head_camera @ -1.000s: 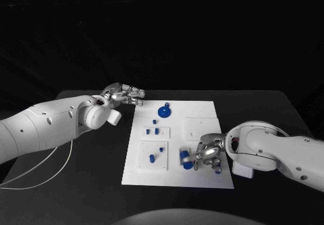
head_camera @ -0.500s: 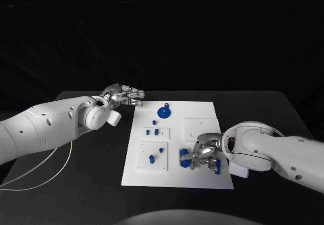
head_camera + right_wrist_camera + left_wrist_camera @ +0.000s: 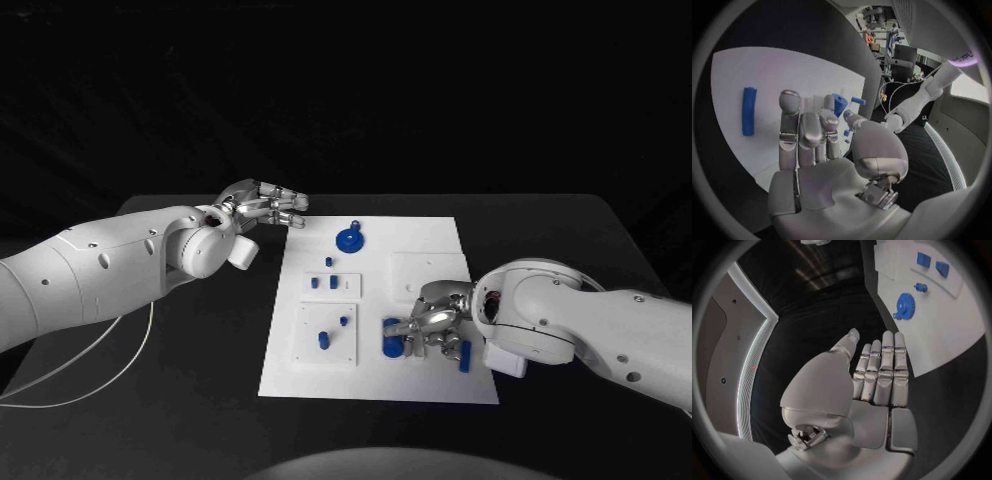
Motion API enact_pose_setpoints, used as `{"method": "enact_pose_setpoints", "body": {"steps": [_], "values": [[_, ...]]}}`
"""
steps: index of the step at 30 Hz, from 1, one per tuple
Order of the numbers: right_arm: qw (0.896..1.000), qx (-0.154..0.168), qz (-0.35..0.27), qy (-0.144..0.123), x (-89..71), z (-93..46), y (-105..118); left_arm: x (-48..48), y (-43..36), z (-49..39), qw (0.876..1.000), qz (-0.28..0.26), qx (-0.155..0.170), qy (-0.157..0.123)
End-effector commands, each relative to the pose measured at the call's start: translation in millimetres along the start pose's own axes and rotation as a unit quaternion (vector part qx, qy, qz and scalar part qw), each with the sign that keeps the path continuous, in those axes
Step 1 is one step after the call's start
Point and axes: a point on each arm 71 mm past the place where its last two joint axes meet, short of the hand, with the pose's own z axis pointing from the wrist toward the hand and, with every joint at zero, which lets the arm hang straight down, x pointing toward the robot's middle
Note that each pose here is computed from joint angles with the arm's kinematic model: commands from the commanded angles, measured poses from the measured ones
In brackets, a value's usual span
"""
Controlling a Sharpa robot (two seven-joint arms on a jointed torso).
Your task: Assemble the parts on the task board
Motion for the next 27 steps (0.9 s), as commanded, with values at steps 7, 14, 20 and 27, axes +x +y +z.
{"method": "enact_pose_setpoints", "body": {"steps": [7, 14, 20, 27], "values": [[1.0, -0.006, -0.001, -0.009, -2.1, 1.9, -0.1, 1.8, 0.2, 0.0, 1.0, -0.001, 0.001, 0.007], [1.0, -0.013, -0.002, -0.008, -2.1, -1.5, -2.4, 1.3, 0.5, -0.4, 1.0, -0.001, -0.001, 0.006], [1.0, -0.017, -0.002, -0.01, -2.4, -5.4, -3.7, 0.7, 0.8, -0.7, 1.0, 0.0, -0.001, 0.006], [1.0, -0.023, -0.01, 0.002, -1.1, -9.2, -4.2, 0.7, 0.8, -0.6, 1.0, 0.0, -0.001, 0.006]]}}
